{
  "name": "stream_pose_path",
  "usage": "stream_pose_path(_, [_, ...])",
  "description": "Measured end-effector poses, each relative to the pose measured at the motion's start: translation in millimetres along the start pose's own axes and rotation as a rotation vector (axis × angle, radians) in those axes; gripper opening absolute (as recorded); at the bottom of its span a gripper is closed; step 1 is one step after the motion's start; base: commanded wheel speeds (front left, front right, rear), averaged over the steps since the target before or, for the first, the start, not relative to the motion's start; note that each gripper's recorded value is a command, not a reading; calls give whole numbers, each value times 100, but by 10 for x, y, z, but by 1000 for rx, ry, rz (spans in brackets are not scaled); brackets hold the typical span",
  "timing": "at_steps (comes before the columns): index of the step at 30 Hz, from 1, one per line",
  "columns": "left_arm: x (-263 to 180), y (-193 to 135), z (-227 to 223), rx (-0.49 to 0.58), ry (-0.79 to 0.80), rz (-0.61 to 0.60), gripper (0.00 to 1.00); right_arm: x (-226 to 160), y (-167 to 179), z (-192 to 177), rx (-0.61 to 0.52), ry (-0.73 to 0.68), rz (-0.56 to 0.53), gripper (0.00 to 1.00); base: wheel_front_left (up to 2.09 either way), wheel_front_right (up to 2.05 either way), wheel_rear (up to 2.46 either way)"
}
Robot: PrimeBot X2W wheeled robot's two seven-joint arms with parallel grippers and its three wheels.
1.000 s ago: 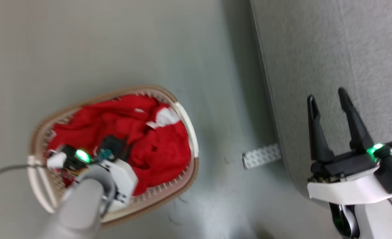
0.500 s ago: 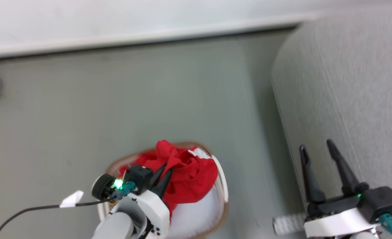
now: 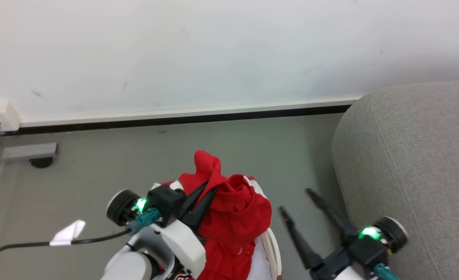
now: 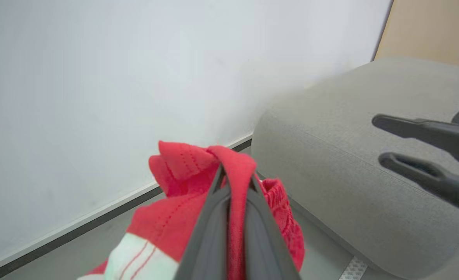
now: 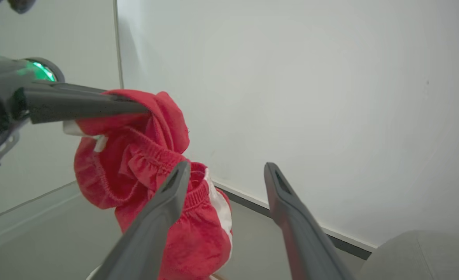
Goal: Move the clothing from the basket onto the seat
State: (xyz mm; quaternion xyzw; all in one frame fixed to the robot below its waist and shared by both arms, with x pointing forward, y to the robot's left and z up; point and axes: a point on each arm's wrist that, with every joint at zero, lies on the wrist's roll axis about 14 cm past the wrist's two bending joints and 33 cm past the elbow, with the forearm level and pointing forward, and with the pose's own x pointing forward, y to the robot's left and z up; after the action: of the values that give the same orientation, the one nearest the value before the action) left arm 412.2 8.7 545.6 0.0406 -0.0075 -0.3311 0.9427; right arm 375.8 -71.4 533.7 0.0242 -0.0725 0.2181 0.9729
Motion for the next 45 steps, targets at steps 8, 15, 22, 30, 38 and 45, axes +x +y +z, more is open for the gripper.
stream_pose_path(8, [-53,-183,265,22,-36,-42,0,104,374,17,-71,26,218,100,0,0,0])
stream_pose_path(15, [-105,-396,375,9,-52,-81,0,161,596,-82,-74,71,306,100,0,0,0])
stream_pose_path(22, [-173,-522,445,-20,-71,-101,0,157,940,-182,49,117,375,0,0,0,0])
stream_pose_path(30, [-247,-399,326,-89,-67,-42,100,267,654,-21,88,72,298,0,0,0,0])
stream_pose_path(38, [-321,-310,134,-134,-80,12,100,298,247,185,78,8,189,0,0,0,0])
stream_pose_path(45, [-274,-435,-69,-160,-66,-14,100,273,-135,406,52,-59,87,0,0,0,0])
